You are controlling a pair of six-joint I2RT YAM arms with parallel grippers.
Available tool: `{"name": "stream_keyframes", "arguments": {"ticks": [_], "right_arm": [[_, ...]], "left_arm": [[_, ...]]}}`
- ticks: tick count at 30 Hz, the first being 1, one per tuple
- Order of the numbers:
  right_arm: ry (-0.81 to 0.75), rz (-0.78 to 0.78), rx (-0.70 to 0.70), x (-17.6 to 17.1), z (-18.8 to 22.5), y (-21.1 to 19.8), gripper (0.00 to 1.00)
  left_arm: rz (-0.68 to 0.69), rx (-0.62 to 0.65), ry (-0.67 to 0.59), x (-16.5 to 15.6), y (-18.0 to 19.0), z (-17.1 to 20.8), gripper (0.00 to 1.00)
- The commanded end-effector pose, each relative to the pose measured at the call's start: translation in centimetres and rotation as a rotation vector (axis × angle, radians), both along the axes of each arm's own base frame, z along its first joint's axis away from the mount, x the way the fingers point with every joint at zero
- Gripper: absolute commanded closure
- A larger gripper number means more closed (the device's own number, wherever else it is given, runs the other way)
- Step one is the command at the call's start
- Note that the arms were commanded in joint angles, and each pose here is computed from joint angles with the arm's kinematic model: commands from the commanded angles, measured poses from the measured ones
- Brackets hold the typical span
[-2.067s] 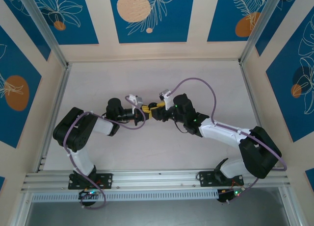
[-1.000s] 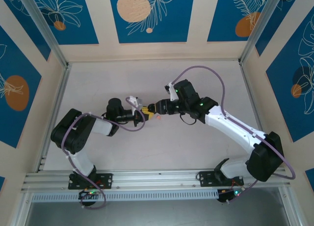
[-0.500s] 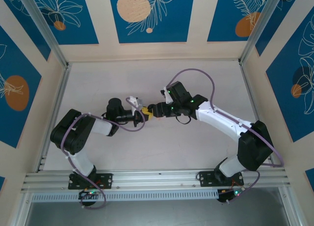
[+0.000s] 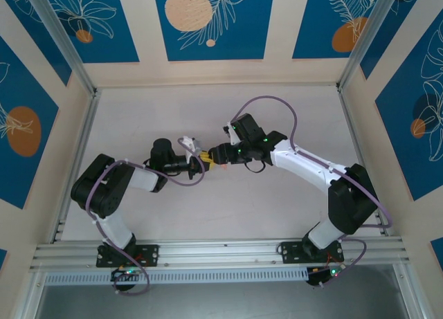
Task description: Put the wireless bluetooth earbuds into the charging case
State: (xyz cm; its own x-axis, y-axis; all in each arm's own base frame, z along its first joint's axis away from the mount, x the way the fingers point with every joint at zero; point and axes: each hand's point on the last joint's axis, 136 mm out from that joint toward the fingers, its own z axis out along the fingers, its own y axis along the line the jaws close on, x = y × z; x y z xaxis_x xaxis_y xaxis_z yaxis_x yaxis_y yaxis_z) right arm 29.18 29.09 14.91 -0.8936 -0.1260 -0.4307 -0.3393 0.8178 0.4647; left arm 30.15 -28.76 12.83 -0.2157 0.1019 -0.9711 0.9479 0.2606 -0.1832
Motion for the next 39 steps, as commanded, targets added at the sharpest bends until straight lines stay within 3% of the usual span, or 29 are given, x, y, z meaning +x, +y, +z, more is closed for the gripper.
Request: {"name": "stream_keyframes", "arguments": {"ticks": [1,16,39], "right_arm": [[-0.009,-0.012,0.002,0.4,0.5,-0.3,0.42],[-0.007,-0.034,-0.011,0.5,0.2,-1.3,0.48],[-0.023,-0.048,0.044,0.8,1.1,-1.8,0.47]], "left_arm": [[-0.004,-0.008,-0.043,-0.3,0.1,1.0,0.93],[-0.004,-0.007,-0.043,-0.2,0.2,1.1,0.93],[-0.006,-0.007,-0.046,-0.3,0.2,1.2,0.93]]}}
